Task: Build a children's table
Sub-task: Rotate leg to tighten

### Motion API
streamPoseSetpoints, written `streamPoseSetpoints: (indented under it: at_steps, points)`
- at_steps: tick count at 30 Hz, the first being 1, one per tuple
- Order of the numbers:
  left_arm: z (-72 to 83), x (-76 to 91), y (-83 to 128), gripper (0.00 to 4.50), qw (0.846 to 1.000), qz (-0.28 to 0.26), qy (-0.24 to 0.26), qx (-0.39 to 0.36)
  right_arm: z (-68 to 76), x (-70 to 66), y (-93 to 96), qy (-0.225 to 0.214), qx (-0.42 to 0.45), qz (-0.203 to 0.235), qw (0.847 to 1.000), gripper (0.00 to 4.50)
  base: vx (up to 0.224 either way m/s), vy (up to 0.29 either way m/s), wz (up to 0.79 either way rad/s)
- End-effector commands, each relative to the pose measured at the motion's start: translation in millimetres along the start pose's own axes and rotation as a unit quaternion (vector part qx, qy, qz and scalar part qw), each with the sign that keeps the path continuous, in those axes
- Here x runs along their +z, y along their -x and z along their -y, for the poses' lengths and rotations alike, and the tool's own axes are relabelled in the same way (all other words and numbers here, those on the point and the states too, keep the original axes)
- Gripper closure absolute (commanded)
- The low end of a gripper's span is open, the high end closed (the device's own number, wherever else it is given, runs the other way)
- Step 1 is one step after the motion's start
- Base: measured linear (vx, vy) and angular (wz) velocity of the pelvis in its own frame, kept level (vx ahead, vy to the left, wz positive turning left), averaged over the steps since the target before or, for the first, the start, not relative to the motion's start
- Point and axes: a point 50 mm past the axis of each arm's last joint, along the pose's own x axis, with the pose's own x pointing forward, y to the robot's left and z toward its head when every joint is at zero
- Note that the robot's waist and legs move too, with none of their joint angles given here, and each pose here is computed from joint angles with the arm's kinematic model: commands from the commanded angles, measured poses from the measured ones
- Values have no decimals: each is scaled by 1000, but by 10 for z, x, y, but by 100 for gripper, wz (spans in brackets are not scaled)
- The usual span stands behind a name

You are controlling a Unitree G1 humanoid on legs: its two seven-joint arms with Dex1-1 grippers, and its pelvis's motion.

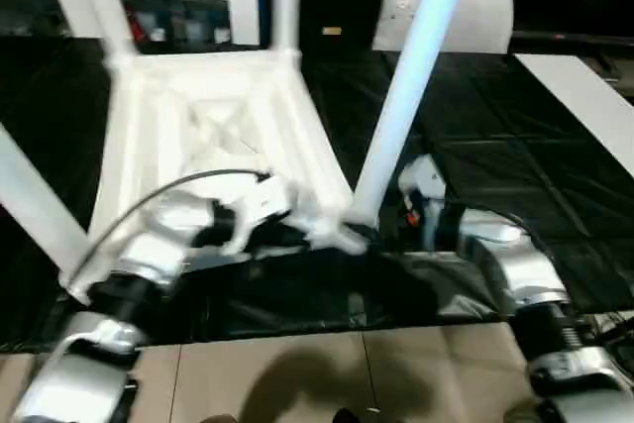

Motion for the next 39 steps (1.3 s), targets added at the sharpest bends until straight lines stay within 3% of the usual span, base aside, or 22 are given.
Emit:
streamPoseSetpoints:
  at_steps: [1,5,13,21,30,35,38,39]
  points:
    - [67,39,-60,450,998,0,-25,-58,8,67,51,22,36,-3,999,38,0,0,0]
    - [124,16,-15,450,994,-8,-32,-109,10,81,52,31,81,-5,996,38,0,0,0]
    - [214,-18,-20,450,985,-27,-48,-164,-12,97,7,1,147,0,989,105,0,0,0]
    - [189,-5,-34,450,984,-31,-59,-166,-42,64,-33,-13,190,-4,982,183,0,0,0]
    - [173,-18,-26,450,986,-31,-54,-156,-96,37,-44,-32,205,7,978,235,0,0,0]
    - [107,29,-68,450,995,-2,-27,-96,-154,-3,-89,-64,170,29,983,240,0,0,0]
    - [53,62,-107,450,999,8,-10,-46,-161,-62,-190,-72,99,20,992,240,0,0,0]
    - [18,113,-152,450,1000,27,10,-10,-156,-101,-290,-76,38,15,996,240,0,0,0]
